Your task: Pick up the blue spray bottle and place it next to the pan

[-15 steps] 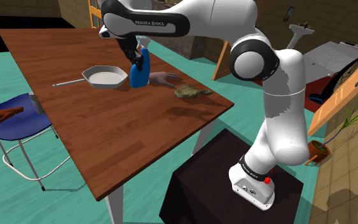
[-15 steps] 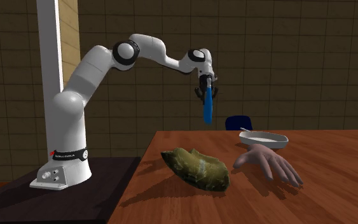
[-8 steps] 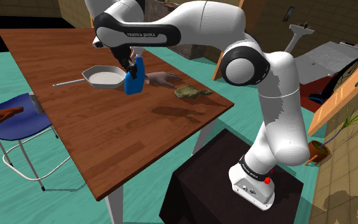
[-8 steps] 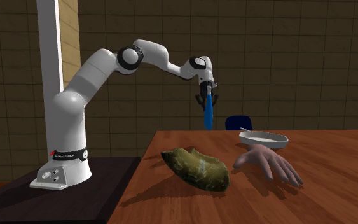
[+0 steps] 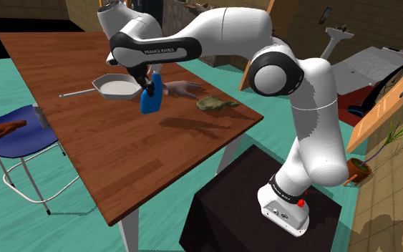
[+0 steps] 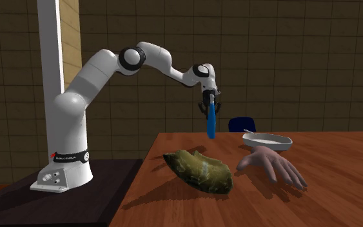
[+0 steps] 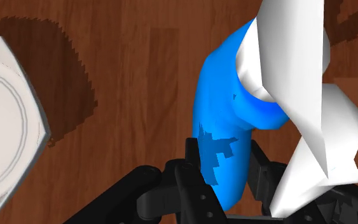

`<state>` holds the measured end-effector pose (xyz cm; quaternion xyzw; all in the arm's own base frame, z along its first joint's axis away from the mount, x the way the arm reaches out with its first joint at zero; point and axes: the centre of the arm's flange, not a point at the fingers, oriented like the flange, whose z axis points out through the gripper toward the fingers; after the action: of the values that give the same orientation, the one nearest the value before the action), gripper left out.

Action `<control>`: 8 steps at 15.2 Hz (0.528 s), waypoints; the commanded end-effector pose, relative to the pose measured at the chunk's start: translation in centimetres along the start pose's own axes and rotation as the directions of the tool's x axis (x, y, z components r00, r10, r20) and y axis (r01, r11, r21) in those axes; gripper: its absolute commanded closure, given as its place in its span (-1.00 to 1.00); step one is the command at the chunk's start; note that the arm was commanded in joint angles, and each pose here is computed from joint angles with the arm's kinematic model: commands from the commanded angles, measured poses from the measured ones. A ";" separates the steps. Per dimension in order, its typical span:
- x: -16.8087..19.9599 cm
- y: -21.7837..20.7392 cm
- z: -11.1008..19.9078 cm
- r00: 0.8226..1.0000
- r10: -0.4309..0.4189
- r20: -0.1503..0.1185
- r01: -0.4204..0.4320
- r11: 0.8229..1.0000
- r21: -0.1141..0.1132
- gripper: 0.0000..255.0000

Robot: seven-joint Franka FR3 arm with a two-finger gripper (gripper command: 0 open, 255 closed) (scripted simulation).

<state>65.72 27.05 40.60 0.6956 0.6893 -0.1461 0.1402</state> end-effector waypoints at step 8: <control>1.4 0.0 3.0 1.000 0.000 0.000 0.000 1.000 -0.001 1.00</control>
<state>65.74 27.13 37.34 0.6956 0.6893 -0.1461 0.1402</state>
